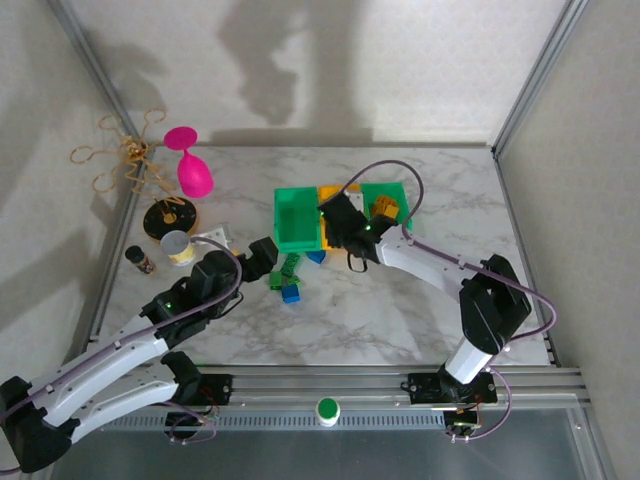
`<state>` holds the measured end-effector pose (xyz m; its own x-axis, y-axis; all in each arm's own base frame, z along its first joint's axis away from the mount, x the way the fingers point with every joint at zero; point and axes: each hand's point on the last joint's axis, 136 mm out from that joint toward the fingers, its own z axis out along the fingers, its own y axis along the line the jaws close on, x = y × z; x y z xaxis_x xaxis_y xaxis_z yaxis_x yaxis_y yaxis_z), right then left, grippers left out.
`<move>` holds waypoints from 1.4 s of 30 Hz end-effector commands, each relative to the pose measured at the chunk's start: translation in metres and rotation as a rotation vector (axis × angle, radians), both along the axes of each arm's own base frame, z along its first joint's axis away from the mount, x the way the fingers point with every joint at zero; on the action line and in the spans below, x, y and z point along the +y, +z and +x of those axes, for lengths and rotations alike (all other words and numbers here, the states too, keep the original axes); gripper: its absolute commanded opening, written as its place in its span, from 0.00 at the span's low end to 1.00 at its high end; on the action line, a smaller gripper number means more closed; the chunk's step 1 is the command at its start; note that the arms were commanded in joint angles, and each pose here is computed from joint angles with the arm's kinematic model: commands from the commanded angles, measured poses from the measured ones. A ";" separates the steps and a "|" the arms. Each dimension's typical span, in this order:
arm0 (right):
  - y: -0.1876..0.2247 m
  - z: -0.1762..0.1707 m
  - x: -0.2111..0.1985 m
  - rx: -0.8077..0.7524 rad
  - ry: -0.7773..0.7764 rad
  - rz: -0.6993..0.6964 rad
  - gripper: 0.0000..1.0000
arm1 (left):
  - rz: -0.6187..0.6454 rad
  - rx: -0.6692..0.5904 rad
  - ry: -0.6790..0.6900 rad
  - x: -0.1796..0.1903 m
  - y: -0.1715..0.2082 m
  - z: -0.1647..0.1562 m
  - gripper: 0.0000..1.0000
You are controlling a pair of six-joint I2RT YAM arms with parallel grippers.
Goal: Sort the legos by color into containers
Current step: Place the lego in the container.
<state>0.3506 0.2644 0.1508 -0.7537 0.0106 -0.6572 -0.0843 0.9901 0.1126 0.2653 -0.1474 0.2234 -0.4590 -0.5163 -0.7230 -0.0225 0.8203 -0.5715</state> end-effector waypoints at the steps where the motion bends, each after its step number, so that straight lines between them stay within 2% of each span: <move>1: 0.005 0.028 -0.003 -0.047 0.001 -0.016 0.30 | -0.027 -0.041 -0.015 -0.006 0.018 0.006 0.99; 12: -0.032 0.086 -0.002 -0.029 0.001 -0.043 0.31 | -0.017 -0.035 -0.030 -0.016 0.017 0.014 1.00; 22: -0.059 0.109 0.004 0.008 0.030 -0.071 0.33 | -0.008 -0.035 -0.026 -0.016 0.016 0.016 1.00; 26: -0.066 0.110 0.003 0.016 0.033 -0.086 0.37 | -0.007 -0.035 -0.026 -0.016 0.015 0.015 1.00; 30: -0.062 0.111 0.003 0.009 0.036 -0.084 0.45 | -0.004 -0.034 -0.028 -0.016 0.014 0.016 1.00; 34: -0.052 0.112 0.004 -0.010 0.048 -0.082 0.48 | -0.011 -0.035 -0.030 -0.017 0.016 0.015 1.00; 42: -0.009 0.107 0.004 -0.070 0.066 -0.033 0.55 | -0.013 -0.038 -0.025 -0.015 0.018 0.015 1.00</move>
